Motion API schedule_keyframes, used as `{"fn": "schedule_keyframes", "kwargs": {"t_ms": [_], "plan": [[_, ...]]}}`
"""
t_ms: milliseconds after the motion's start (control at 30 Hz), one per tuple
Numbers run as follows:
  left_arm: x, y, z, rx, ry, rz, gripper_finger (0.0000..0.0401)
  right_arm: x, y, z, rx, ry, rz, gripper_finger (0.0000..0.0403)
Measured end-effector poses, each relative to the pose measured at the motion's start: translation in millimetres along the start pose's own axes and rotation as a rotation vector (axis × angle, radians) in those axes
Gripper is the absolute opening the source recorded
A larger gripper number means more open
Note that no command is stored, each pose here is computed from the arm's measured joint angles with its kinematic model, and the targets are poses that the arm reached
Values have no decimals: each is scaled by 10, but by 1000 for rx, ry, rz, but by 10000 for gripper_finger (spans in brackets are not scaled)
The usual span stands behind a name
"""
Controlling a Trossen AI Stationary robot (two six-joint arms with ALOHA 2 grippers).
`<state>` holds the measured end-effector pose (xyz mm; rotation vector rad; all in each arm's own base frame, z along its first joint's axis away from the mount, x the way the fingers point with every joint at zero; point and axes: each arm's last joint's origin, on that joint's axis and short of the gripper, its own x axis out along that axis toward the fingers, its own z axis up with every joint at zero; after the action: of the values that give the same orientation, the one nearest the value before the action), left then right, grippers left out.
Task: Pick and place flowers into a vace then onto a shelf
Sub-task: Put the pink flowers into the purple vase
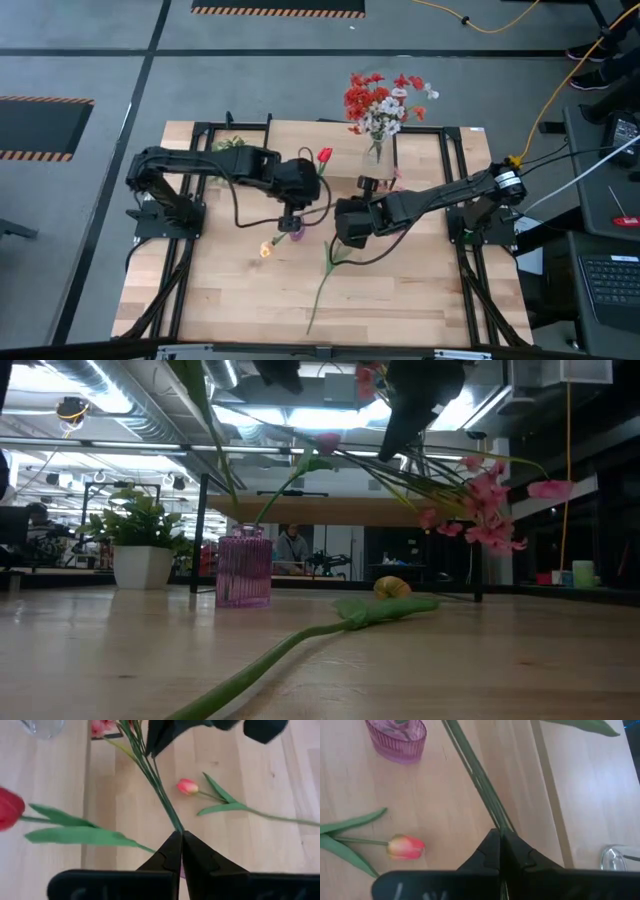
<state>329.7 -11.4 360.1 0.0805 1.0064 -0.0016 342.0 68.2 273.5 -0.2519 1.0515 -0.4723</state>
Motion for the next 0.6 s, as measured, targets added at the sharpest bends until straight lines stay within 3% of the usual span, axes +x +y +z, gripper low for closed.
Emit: {"fn": "schedule_keyframes", "kwargs": {"t_ms": [167, 300, 600], "plan": [[14, -22, 1, 66, 7, -5, 9, 0, -1, -4, -13, 4, -1, 0], [16, -17, 7, 31, 2, 1, 15, 0, -2, -7, -16, 6, -2, 0], [15, -16, 43, 26, -35, 4, 109, -1, -3, -7, -18, 6, -2, 0]]}}
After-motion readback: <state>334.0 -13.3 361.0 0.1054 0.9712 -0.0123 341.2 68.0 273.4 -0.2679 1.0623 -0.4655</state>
